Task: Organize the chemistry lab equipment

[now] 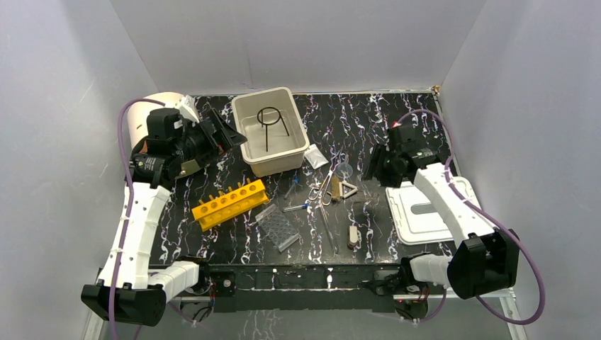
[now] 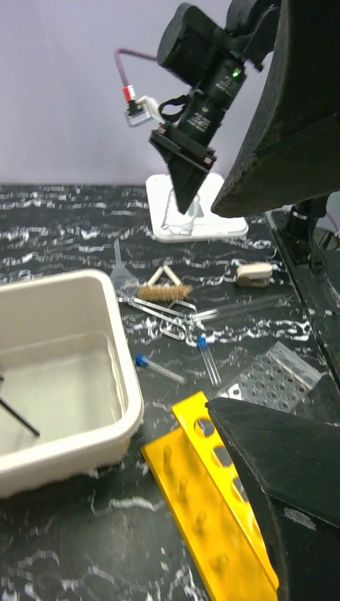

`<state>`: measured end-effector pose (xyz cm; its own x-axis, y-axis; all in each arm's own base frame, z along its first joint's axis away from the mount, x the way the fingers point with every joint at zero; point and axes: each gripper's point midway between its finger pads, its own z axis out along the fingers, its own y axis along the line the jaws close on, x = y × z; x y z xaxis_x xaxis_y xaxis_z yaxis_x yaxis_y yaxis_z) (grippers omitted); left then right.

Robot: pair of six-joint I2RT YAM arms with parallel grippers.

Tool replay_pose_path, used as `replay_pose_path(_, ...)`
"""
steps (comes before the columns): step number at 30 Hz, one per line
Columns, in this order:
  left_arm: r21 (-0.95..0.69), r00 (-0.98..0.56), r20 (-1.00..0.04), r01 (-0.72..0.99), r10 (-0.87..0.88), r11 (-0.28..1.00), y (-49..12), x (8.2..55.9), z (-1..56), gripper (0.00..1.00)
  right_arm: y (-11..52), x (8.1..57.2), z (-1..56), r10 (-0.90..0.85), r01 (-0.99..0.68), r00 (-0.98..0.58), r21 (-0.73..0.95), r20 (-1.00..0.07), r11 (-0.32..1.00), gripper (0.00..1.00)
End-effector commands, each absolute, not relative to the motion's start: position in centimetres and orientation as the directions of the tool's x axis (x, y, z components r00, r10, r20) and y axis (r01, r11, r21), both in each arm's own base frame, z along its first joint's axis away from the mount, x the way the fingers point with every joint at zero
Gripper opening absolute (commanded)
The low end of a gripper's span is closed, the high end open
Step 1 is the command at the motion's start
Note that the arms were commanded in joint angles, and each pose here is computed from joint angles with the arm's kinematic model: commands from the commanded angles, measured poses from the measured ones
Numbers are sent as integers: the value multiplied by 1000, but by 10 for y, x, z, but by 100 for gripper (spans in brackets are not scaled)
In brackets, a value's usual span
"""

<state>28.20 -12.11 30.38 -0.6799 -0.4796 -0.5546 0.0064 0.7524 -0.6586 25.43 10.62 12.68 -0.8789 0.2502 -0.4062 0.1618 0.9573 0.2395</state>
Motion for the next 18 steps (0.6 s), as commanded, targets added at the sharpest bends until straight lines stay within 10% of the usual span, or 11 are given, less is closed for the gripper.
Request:
replay_pose_path(1, -743, -686, -554, 151, -472, 652, -147, 285, 338, 98, 147, 300, 210, 278, -76, -807, 558, -521, 826, 38)
replay_pose_path(18, -771, -681, -630, 490, -374, 406, -296, 310, 391, 98, 217, 323, 385, 378, -385, -824, 907, -422, 172, 35)
